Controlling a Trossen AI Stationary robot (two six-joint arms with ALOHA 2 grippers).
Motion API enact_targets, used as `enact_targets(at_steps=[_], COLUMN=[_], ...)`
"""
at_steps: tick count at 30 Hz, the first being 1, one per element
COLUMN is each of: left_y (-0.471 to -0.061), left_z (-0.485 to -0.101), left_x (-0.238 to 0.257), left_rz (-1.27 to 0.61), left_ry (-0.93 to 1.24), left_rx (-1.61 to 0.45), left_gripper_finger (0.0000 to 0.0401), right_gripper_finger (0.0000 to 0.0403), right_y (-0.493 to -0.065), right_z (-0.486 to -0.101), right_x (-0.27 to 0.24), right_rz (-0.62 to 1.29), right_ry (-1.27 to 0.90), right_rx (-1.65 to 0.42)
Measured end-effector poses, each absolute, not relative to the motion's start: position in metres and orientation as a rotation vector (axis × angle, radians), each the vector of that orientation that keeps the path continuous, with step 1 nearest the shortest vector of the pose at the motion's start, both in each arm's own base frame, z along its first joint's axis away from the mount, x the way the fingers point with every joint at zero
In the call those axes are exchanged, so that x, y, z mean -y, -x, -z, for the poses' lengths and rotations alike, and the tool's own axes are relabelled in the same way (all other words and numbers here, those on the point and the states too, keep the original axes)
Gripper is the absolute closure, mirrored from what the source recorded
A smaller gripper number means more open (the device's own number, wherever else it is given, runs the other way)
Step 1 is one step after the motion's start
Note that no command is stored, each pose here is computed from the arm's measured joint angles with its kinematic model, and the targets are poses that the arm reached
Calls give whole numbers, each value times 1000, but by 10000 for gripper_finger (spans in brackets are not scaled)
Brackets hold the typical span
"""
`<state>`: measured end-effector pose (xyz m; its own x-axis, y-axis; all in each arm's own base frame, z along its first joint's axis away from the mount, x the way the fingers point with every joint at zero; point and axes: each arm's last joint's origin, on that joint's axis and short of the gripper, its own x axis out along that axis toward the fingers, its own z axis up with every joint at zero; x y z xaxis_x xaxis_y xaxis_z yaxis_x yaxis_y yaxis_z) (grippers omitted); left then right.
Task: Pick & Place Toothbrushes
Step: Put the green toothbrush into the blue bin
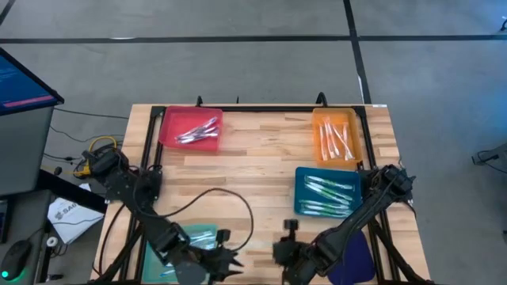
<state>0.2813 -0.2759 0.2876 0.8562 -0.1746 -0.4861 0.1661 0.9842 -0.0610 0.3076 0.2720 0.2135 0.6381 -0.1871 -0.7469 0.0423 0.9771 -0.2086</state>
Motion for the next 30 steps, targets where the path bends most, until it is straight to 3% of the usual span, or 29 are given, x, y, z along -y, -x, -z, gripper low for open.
enact_targets(at_steps=[6,10,15,21,30], left_y=[-278,-283,-288,-289,-292], left_z=[-278,-266,-257,-259,-260], left_x=[285,289,291,291,289], left_rz=[150,142,134,136,141], left_ry=[-15,-31,-39,-30,-66], left_rx=[-511,-528,-537,-517,-504], left_gripper_finger=[343,345,345,345,345], right_gripper_finger=[394,394,394,394,394], right_y=[-248,-209,-170,-132,-125], right_z=[-247,-263,-251,-219,-188], right_x=[-248,-244,-226,-188,-146], right_rz=[472,556,591,628,599], right_ry=[164,161,65,-212,-406], right_rx=[-897,-867,-856,-855,-933])
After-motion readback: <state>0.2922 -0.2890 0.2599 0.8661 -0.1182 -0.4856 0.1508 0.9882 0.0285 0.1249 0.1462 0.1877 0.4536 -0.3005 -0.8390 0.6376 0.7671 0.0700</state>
